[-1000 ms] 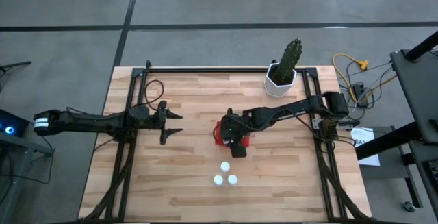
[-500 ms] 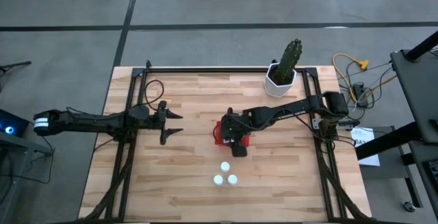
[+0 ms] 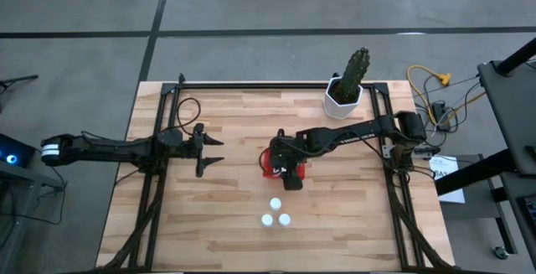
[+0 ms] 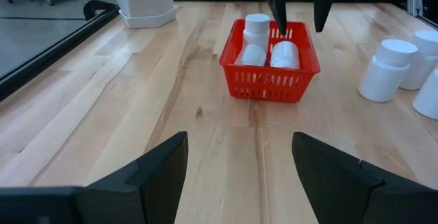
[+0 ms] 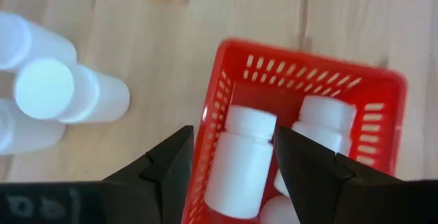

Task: Pick and place pill bottles into a basket
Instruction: Adjust the white pill bottles in the red basket

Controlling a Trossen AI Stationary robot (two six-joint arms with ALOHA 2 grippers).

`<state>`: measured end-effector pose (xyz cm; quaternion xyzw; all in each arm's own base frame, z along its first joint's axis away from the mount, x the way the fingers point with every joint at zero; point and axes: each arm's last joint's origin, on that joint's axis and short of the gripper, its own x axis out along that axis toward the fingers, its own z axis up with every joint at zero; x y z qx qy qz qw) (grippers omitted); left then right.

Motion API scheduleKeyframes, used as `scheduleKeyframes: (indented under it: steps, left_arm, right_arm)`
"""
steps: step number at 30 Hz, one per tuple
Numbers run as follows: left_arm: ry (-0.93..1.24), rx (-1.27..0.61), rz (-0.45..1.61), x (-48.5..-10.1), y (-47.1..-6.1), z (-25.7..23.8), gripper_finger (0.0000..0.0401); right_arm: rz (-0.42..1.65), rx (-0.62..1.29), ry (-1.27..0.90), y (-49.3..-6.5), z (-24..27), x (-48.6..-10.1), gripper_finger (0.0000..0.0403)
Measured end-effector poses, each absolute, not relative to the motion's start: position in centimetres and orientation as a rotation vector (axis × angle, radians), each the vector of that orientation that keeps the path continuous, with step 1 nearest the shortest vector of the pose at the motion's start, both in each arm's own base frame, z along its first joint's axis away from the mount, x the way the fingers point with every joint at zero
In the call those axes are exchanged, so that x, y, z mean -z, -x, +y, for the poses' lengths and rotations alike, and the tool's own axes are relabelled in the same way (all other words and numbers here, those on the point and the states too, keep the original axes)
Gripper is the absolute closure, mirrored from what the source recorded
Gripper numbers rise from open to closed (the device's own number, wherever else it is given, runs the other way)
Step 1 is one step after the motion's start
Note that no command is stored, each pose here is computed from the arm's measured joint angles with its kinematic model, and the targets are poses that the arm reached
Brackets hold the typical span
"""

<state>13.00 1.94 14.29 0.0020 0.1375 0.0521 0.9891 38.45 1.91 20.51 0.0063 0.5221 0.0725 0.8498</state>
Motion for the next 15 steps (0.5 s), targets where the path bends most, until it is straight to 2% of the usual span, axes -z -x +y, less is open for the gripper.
scheduleKeyframes:
  steps: [15]
  left_arm:
    - [-0.014, -0.103, 0.277, -14.29, -13.0, 1.94, 0.0157]
  right_arm:
    - [1.082, -0.112, -0.037, -38.71, 0.87, -21.0, 0.0209]
